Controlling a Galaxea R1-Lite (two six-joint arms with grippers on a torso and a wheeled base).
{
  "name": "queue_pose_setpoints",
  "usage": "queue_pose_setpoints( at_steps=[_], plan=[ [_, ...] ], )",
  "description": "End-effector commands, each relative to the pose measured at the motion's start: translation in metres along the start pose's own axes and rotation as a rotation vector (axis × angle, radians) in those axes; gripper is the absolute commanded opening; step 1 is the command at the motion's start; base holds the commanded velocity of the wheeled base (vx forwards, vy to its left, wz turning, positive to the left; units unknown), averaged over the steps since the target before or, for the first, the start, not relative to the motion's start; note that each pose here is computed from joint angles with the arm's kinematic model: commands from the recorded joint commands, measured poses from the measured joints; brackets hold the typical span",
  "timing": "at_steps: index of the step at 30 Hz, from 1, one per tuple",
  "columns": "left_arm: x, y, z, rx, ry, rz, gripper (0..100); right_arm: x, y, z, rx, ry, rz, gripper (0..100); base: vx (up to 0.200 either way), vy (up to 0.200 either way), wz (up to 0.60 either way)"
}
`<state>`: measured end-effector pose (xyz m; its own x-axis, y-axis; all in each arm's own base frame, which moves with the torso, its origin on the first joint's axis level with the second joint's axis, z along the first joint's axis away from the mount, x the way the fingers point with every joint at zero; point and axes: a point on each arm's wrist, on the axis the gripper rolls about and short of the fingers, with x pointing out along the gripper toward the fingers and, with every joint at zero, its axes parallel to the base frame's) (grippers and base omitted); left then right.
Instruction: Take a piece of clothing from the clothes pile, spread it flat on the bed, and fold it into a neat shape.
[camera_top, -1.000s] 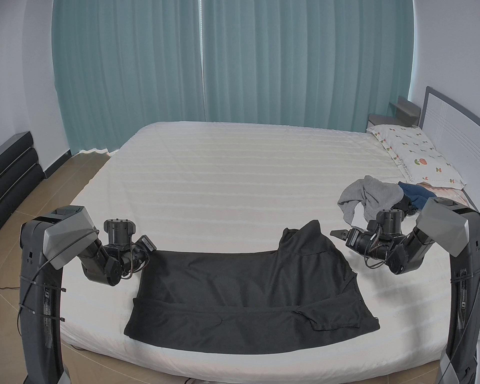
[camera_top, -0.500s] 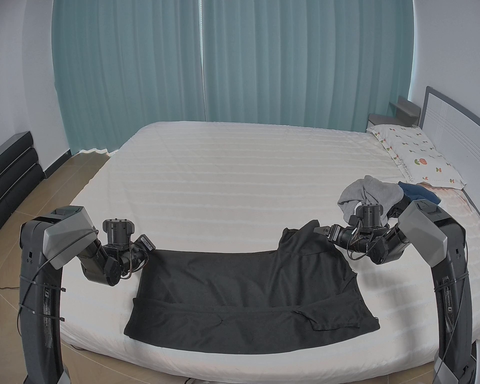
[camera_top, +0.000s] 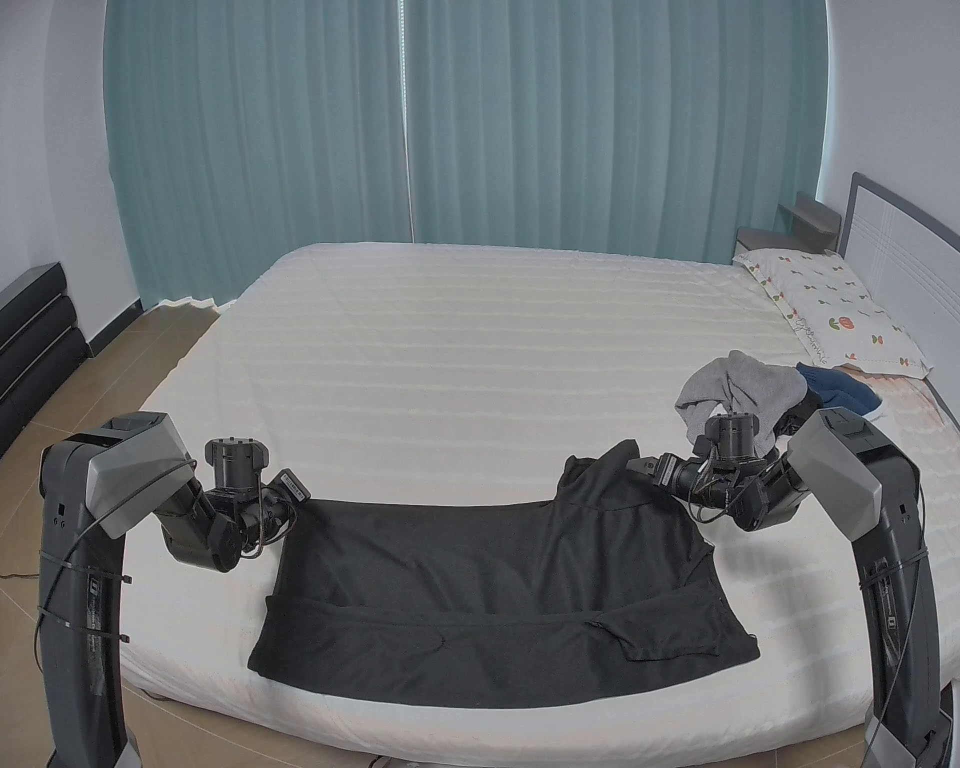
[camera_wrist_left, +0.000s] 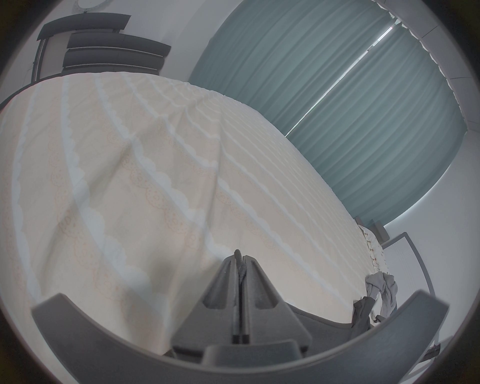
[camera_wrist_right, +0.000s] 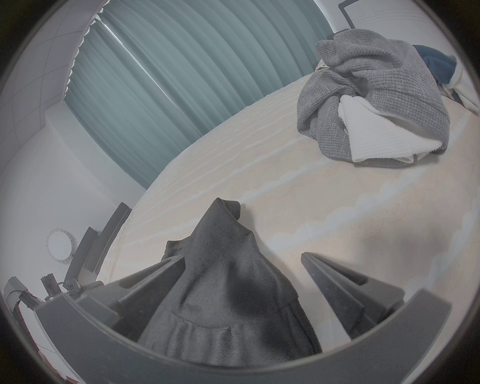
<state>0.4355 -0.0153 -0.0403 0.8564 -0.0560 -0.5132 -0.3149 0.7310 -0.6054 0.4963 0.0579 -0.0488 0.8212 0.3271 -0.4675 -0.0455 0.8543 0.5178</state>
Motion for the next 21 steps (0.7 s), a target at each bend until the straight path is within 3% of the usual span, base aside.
queue_pose_setpoints(
  at_steps=[1,17,21],
  plan=[
    [0.001,0.000,-0.001,0.000,0.001,0.000,0,0.000,-0.001,-0.001,0.008,0.003,-0.002,0,0.000,0.000,0.00],
    [0.001,-0.001,0.001,0.000,-0.002,-0.003,0,-0.016,-0.009,0.011,0.036,0.014,-0.025,0,0.000,0.000,0.00],
    [-0.005,-0.007,0.007,-0.002,-0.017,-0.015,0,-0.029,-0.007,0.021,0.094,-0.002,-0.022,0,0.000,0.000,0.00]
  ],
)
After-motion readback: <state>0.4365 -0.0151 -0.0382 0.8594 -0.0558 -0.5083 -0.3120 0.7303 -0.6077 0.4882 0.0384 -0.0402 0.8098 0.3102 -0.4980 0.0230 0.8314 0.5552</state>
